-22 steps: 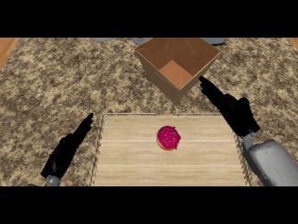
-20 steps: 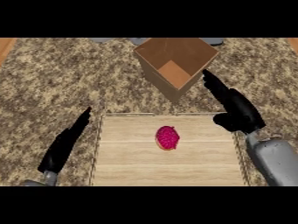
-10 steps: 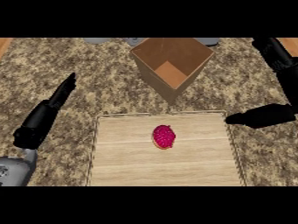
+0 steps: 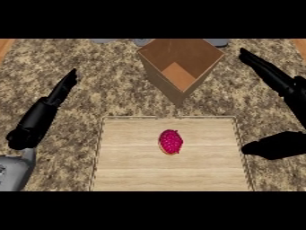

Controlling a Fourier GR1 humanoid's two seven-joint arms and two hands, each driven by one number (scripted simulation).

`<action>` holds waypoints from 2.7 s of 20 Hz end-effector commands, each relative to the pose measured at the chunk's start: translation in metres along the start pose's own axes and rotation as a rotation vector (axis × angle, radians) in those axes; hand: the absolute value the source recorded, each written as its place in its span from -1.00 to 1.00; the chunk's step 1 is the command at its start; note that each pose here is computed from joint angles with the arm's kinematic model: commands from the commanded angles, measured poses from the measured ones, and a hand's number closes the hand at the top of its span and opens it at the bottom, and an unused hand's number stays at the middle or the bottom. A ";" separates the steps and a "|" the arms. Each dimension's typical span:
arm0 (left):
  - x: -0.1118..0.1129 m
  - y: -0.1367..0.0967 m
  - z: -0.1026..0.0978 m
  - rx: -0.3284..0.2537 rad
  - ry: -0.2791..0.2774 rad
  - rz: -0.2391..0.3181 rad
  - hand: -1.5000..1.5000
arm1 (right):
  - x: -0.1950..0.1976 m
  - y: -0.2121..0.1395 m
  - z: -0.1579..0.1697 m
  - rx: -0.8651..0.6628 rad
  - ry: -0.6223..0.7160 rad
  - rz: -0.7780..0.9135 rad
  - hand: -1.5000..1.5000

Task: Pick the cupcake from the tray and place it in the cardboard box

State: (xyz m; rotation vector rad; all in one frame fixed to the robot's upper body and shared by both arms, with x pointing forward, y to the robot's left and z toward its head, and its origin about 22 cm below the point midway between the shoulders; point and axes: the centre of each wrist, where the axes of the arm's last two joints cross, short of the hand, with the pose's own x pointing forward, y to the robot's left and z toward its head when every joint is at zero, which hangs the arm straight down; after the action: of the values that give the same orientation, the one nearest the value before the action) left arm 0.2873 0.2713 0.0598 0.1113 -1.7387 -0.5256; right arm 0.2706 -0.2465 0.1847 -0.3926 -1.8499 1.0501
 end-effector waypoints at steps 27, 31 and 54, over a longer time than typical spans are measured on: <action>0.000 0.009 0.009 0.001 -0.009 0.007 0.00 | 0.142 0.130 -0.067 0.609 0.318 0.468 -1.00; 0.003 0.004 -0.007 -0.009 -0.019 -0.001 0.00 | 0.138 0.128 -0.067 0.568 0.339 0.534 -1.00; -0.001 0.008 -0.020 0.000 -0.015 0.015 0.00 | 0.089 0.174 -0.067 0.611 0.375 0.521 -1.00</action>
State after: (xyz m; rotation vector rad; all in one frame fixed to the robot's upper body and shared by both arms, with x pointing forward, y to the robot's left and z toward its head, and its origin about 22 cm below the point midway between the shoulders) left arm 0.2969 0.2744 0.0630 0.0984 -1.7456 -0.5273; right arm 0.2559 -0.0550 0.1158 -0.6809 -1.0581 1.7004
